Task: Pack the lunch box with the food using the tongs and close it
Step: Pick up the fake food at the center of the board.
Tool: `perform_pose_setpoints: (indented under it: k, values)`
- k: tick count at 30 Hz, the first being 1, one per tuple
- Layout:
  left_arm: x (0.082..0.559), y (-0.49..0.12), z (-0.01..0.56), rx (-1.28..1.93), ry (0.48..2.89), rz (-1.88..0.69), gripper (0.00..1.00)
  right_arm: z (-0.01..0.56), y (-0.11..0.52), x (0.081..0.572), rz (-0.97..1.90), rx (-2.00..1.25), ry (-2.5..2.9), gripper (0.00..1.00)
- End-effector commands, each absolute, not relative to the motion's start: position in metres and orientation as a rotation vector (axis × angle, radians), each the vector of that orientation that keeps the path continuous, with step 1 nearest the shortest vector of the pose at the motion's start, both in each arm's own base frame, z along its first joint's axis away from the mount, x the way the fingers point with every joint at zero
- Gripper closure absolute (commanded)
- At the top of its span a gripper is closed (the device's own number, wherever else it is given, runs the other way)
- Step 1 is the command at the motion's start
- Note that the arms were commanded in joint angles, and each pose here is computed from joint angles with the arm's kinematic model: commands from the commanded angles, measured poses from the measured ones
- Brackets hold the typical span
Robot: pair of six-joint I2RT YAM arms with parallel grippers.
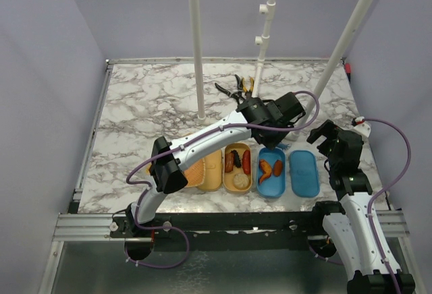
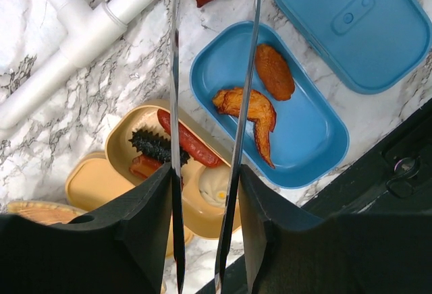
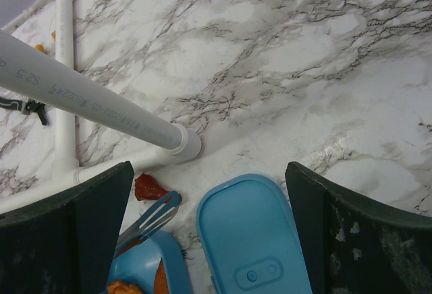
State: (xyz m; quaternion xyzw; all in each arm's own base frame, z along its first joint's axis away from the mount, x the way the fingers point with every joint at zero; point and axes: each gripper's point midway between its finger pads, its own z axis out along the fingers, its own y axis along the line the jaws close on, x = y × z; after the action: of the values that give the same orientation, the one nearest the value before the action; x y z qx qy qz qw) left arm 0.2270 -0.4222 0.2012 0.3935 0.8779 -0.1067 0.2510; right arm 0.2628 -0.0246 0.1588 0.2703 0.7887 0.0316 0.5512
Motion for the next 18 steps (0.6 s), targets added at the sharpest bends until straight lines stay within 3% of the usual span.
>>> perform_pose_setpoints:
  k: [1,18]
  values:
    - [0.226,-0.428,0.204,1.06,2.4,-0.298,0.57,0.158,-0.025,0.262,0.069,0.623,1.859,0.0]
    - [0.24,-0.431,0.192,1.006,2.443,-0.272,0.58,0.159,-0.028,0.261,0.059,0.631,1.848,0.0]
